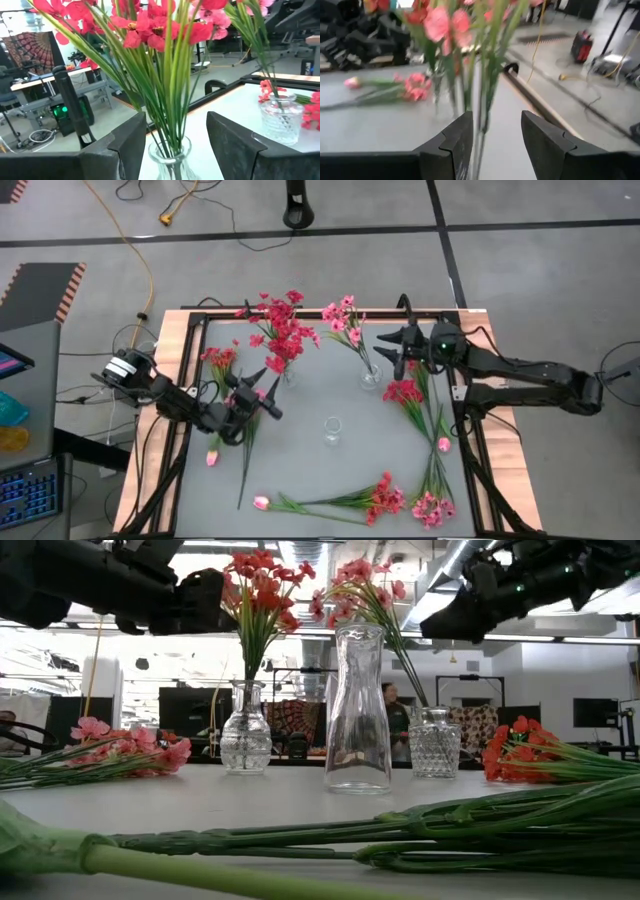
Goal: Sort flowers into vase by color
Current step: Put the red flowers into the top left transparent vase
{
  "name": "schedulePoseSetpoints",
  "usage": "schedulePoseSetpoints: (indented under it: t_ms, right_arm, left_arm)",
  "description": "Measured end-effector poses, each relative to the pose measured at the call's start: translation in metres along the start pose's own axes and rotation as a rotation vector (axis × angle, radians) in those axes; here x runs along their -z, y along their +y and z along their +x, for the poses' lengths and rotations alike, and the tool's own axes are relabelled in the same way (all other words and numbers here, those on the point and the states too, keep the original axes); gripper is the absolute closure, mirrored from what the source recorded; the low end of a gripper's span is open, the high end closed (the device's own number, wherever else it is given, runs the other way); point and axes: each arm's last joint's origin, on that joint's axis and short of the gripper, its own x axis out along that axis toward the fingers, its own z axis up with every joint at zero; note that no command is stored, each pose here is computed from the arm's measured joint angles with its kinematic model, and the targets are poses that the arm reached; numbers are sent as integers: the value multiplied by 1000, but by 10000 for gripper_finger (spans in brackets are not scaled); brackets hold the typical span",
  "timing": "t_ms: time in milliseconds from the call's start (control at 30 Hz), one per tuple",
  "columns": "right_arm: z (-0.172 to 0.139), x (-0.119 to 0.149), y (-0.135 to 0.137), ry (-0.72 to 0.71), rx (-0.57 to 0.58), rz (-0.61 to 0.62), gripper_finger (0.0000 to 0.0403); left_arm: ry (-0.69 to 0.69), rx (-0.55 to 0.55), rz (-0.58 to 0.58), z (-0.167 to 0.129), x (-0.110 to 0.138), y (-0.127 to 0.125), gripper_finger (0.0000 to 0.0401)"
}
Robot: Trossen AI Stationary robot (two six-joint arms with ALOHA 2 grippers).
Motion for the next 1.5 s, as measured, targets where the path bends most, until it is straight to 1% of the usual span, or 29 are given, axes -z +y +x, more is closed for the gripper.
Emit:
schedulePoseSetpoints:
  t_ms: [200, 400, 500, 667, 800, 933, 1167, 1267, 1500]
  right_arm:
    - [-8, -17, 14, 182, -79, -5, 210]
    - [-19, -30, 29, 312, -146, 87, 210]
    - [-25, -30, 37, 396, -172, 138, 210]
    - [-34, -18, 49, 576, -179, 274, 210]
    - [-45, -5, 58, 755, -143, 382, 210]
    - [-55, 4, 64, 893, -79, 490, 210]
    - [-64, 22, 75, 1027, 6, 610, 210]
    - [-64, 32, 80, 1087, 54, 618, 210]
    - [-55, 57, 91, 1189, 180, 576, 210]
  left_arm:
    - [-2, 16, -1, -4, 0, -1, 204]
    - [-2, 17, -5, -4, 0, -1, 204]
    - [-3, 21, -28, -4, 0, -1, 204]
    - [1, 24, -39, -4, 1, -2, 204]
    - [6, 28, -25, -4, 4, -3, 204]
    - [10, 35, -27, -4, 6, -4, 204]
    - [15, 52, -29, -4, 8, -5, 204]
    - [17, 55, -23, -4, 9, -5, 204]
    - [16, 58, -25, -4, 9, -5, 204]
